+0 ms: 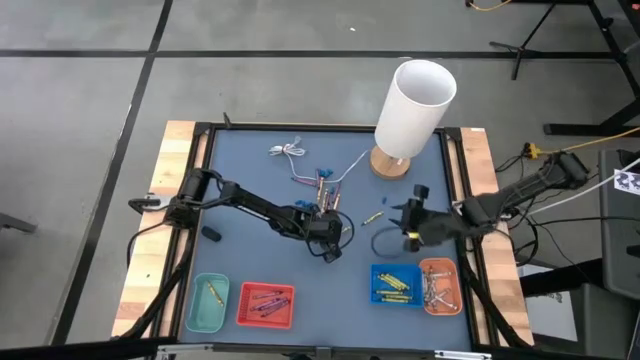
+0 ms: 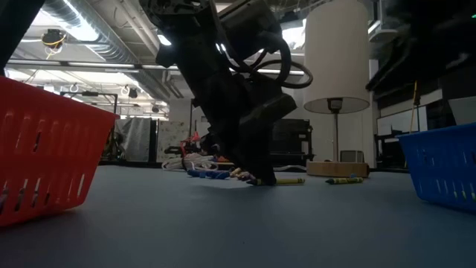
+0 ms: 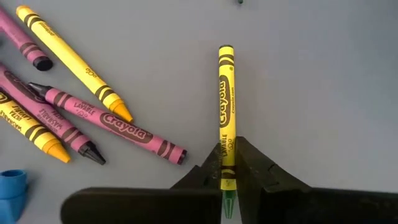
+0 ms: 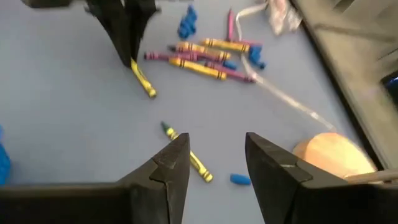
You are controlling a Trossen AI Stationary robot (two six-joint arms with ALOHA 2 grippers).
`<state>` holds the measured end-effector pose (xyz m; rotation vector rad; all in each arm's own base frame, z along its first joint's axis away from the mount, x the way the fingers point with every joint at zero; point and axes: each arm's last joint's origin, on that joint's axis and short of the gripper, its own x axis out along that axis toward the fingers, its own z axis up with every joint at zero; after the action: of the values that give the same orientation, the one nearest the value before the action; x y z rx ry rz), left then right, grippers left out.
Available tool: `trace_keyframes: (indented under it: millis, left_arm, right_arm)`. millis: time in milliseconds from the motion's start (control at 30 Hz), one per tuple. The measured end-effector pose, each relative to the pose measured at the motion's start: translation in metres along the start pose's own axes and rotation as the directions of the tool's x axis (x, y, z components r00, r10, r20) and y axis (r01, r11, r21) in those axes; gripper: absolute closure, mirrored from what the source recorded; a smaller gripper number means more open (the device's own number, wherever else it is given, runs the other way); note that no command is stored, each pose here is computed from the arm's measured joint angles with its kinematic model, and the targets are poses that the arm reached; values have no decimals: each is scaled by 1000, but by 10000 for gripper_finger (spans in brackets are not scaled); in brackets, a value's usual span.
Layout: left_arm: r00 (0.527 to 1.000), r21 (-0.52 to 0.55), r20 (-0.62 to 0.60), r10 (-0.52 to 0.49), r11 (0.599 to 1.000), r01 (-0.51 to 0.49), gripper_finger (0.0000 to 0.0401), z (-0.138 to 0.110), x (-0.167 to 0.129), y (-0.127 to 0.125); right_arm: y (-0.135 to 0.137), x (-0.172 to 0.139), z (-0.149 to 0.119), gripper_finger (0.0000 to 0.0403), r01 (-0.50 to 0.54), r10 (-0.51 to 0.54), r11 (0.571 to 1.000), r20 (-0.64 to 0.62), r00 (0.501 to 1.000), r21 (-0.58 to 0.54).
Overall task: Sort crayons
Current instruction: Put the green crayon into the blue basket
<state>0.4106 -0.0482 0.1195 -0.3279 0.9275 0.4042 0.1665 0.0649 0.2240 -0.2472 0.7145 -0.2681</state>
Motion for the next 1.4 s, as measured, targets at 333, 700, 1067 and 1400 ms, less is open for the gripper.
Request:
trace_keyframes:
  millis: [333, 700, 1067, 1400]
  left_arm:
    - [996, -5, 77, -50, 999, 50, 398, 11, -1, -6]
    - [941, 164, 211, -265, 959, 233, 397, 64, -37, -45]
    - [770, 272, 397, -499, 865, 421, 394, 66, -67, -101]
    - [644, 235, 480, -596, 794, 560, 394, 48, -26, -122]
  right_arm:
    - [-33, 25, 0, 249, -229, 227, 973, -132, 965, -3]
    - [-61, 36, -4, 249, -172, 164, 985, -180, 970, -30]
    - [-80, 41, -7, 249, -168, 175, 984, -188, 966, 53]
    - [-80, 41, -6, 249, -182, 190, 982, -176, 966, 58]
